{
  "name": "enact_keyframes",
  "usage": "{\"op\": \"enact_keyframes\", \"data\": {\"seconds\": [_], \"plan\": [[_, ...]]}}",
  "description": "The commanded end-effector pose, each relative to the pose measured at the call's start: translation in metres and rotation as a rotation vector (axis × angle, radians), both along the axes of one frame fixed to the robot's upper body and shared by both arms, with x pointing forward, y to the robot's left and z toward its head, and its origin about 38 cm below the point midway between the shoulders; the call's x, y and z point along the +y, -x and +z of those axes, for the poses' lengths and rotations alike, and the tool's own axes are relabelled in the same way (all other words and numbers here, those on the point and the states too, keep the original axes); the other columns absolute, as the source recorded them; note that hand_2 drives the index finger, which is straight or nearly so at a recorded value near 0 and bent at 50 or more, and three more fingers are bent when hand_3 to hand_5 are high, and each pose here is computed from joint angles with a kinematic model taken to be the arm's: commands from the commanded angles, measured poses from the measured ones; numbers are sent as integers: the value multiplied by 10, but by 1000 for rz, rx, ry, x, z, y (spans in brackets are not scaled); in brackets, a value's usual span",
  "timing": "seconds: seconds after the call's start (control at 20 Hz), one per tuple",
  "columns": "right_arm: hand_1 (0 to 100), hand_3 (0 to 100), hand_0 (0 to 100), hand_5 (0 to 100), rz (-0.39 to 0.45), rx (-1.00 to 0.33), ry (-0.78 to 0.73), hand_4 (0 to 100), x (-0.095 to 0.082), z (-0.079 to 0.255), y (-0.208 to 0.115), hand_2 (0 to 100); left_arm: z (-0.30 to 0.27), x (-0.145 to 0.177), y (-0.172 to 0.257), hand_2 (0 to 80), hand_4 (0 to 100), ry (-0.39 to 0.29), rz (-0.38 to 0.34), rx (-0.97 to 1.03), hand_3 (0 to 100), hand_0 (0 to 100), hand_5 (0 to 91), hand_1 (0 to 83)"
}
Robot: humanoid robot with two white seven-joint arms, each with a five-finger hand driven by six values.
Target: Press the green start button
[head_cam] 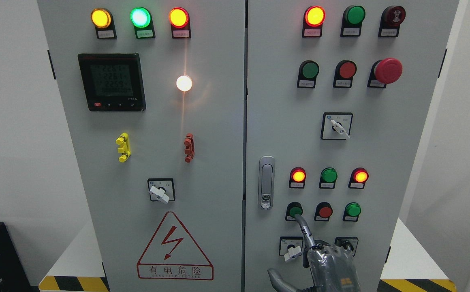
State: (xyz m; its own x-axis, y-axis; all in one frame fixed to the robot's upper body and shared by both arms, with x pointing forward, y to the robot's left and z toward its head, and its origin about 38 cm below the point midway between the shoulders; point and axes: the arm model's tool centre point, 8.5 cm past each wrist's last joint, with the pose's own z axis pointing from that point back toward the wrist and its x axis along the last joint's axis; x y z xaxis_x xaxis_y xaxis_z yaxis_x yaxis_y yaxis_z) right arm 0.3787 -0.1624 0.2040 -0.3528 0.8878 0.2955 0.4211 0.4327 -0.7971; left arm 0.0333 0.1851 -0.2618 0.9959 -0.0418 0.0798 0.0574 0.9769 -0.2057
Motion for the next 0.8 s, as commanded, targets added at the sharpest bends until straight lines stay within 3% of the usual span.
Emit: {"op": "enact_keyframes", "data": {"seconds": [0.0,0.45,0.75], "plan": [[218,808,109,1000,35,-44,-125,813,-7,17,23,0,0,-1,-10,0,0,3,1,-28,0,120,0,556],[220,770,114,983,134,99,-500,768,-14,30,43,0,0,-1,-10,0,0,3,1,-28,0,120,0,556],[234,741,85,952,180,125,-575,749,-13,32,48,0,0,-1,-10,0,0,5,0,-28,0,120,0,556]]}}
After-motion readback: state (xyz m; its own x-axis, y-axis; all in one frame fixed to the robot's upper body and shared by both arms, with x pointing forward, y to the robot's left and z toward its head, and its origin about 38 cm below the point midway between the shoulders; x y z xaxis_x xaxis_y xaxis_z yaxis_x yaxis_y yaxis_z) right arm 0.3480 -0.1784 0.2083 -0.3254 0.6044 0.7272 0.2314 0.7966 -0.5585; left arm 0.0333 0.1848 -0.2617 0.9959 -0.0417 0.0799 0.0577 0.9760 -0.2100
